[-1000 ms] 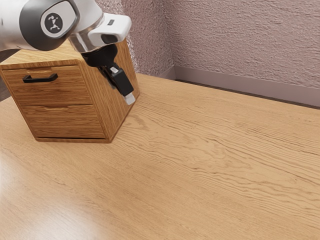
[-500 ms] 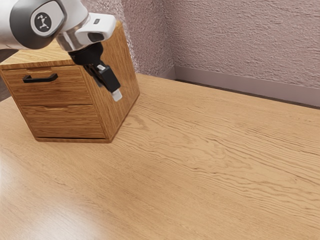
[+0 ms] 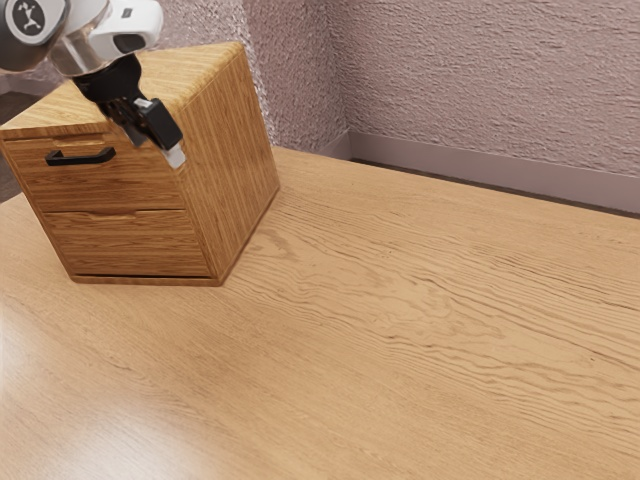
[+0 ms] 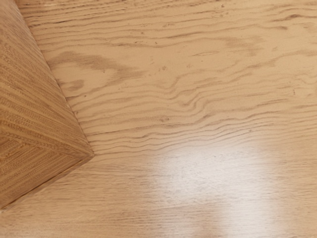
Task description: Pull the drawer handle with one arm to open the drawer
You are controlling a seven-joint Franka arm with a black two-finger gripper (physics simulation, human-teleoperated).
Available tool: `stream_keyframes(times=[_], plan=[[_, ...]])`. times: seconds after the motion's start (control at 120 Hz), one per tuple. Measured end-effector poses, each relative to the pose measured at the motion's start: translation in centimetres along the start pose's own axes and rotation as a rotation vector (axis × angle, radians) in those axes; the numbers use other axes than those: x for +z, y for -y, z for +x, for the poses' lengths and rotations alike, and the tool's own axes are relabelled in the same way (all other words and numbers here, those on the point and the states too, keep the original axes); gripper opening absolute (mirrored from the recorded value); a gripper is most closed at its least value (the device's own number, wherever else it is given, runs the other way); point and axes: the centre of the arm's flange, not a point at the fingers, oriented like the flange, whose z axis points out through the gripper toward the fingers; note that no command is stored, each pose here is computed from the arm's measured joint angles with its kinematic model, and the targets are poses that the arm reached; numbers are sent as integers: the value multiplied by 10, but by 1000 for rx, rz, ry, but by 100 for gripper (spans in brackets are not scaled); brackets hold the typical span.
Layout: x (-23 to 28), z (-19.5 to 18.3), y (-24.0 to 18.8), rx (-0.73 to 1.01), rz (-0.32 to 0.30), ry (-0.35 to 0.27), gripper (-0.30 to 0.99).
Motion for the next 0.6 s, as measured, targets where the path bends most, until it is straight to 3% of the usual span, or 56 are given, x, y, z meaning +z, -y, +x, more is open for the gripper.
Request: stream_keyframes(times=[0.058, 0.125, 0.283, 0.425, 0.5, 0.6], plan=[[-54, 2, -14, 25, 24, -77, 69], [-84, -1, -37, 83, 1, -110, 69], [-92, 0, -78, 219, -46, -80, 69], [-68, 13, -98, 338, -47, -28, 69], [-53, 9, -67, 349, -29, -11, 69], [-23, -29, 55, 191, 30, 47, 69]])
